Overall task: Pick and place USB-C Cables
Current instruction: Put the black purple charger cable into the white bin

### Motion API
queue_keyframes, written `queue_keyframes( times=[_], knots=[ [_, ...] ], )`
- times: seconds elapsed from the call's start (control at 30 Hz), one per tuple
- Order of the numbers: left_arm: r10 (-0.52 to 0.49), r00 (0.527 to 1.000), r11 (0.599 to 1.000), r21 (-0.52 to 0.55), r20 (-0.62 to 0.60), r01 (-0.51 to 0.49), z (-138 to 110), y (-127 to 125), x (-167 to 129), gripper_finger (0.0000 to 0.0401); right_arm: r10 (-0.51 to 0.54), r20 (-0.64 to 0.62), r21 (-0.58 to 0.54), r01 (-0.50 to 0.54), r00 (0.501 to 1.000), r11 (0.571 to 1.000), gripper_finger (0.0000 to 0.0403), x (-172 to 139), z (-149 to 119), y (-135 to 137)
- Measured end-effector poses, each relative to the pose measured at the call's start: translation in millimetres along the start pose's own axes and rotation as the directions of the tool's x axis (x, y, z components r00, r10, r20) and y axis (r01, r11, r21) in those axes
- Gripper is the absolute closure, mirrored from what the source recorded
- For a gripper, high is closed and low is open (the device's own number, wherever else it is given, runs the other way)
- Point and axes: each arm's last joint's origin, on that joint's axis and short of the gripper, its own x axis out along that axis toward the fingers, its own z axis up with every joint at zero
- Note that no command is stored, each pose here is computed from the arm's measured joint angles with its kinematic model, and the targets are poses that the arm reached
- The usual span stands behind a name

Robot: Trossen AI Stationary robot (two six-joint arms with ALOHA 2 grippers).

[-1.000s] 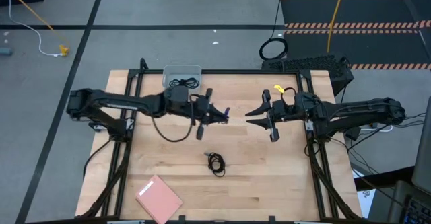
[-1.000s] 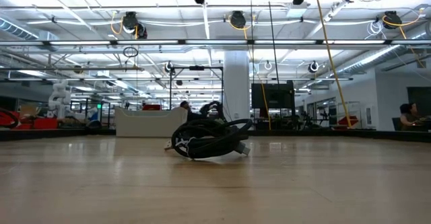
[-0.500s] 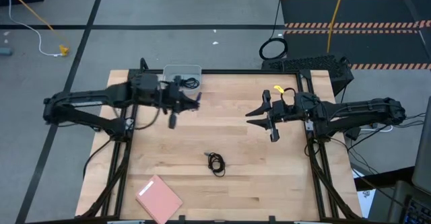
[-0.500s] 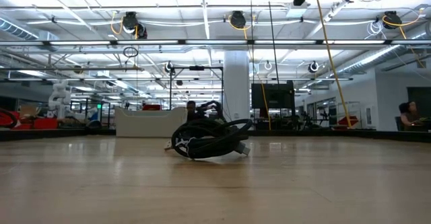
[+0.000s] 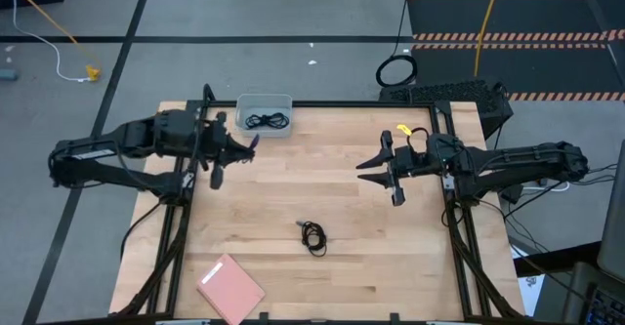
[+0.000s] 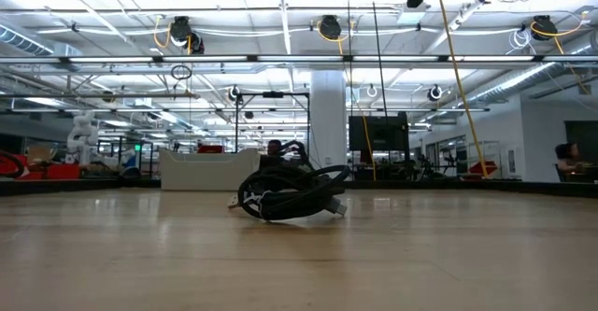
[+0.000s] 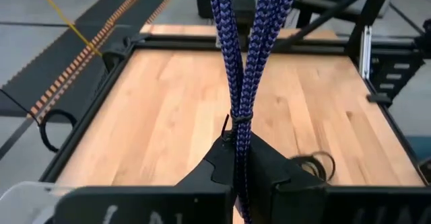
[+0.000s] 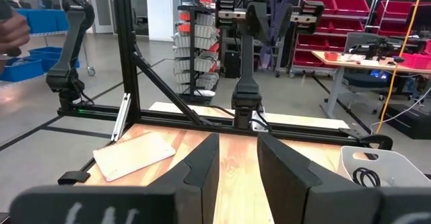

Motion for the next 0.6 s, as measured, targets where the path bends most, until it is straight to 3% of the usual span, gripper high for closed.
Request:
queue_keyframes(
  times=[0.33, 0.6],
  knots=[
    [-0.014, 1.0, 1.0, 0.009, -0.027, 0.014, -8, -3, -18, 0.0375, 0.0, -0.003, 0.001, 0.0, 1.0, 1.0, 0.031, 0, 0, 0],
    [0.11, 0.991, 0.994, 0.002, -0.078, -0.11, -10, 1, -11, 0.0388, 0.0, -0.004, -0.004, 0.0, 1.0, 1.0, 0.031, 0, 0, 0]
  ],
)
